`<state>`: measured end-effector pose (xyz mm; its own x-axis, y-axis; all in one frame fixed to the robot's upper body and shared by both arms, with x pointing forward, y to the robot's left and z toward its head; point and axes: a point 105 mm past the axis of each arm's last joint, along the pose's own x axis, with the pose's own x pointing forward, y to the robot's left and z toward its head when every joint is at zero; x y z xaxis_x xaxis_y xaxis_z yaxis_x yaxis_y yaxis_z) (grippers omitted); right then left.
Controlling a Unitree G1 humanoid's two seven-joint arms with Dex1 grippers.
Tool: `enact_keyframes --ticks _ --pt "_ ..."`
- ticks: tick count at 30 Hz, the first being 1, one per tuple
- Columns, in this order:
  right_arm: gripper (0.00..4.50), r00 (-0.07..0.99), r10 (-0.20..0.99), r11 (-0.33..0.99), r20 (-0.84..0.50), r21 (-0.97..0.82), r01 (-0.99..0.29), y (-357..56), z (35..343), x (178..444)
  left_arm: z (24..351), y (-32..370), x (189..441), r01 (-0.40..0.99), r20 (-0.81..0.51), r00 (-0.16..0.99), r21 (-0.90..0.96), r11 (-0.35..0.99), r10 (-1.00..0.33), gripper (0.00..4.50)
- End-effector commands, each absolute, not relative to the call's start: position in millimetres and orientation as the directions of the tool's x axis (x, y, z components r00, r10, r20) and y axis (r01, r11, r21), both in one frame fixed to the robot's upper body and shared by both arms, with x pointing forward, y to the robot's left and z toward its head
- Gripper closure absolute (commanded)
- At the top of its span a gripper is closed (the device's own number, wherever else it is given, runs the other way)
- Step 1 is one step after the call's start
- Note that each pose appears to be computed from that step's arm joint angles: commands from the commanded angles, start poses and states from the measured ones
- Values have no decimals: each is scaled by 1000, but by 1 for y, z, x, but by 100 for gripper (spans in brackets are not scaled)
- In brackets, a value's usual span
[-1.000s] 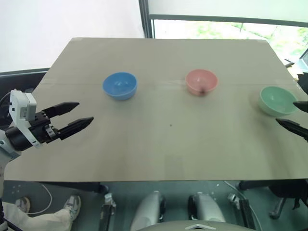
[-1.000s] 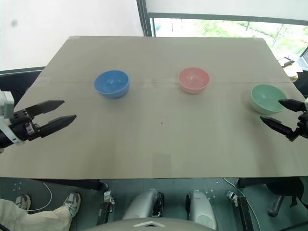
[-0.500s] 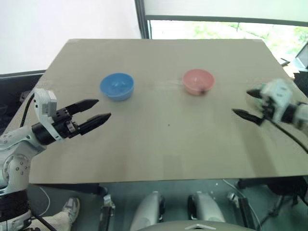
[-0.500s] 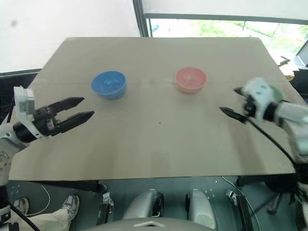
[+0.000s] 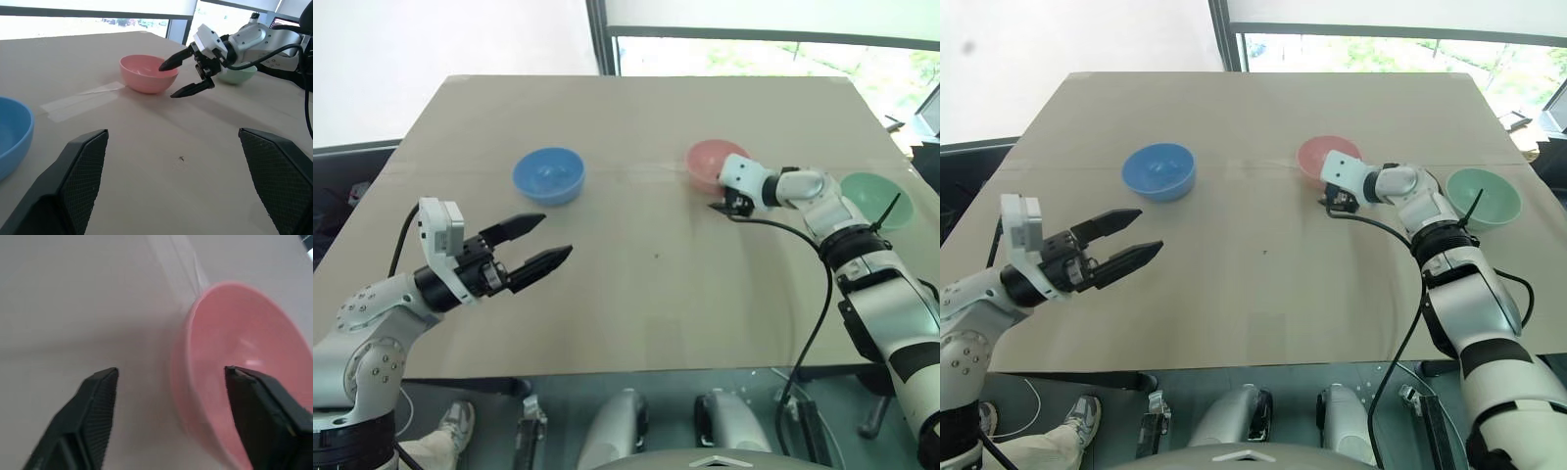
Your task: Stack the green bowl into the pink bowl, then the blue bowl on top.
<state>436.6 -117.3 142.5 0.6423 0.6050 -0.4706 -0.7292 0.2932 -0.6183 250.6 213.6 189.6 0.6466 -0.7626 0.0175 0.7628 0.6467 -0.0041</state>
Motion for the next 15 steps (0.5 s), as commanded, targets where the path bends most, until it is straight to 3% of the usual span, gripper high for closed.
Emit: enact_keyframes --ticks 1,3,7,8,15 --pt "197 664 613 266 -427 -680 -683 -114 163 443 202 212 243 752 58 656 30 658 -753 0" --pt "256 667 615 257 -422 -692 -675 -112 164 444 202 211 241 750 61 658 26 660 -750 0" --pt "421 679 613 212 -404 -743 -635 -108 167 446 201 208 241 749 65 660 18 662 -749 0" --pt "443 679 616 206 -398 -751 -627 -106 168 446 201 208 241 749 66 660 16 662 -748 0" --pt "443 658 678 171 -329 -799 -576 -97 189 440 201 206 248 751 76 658 9 660 -749 0"
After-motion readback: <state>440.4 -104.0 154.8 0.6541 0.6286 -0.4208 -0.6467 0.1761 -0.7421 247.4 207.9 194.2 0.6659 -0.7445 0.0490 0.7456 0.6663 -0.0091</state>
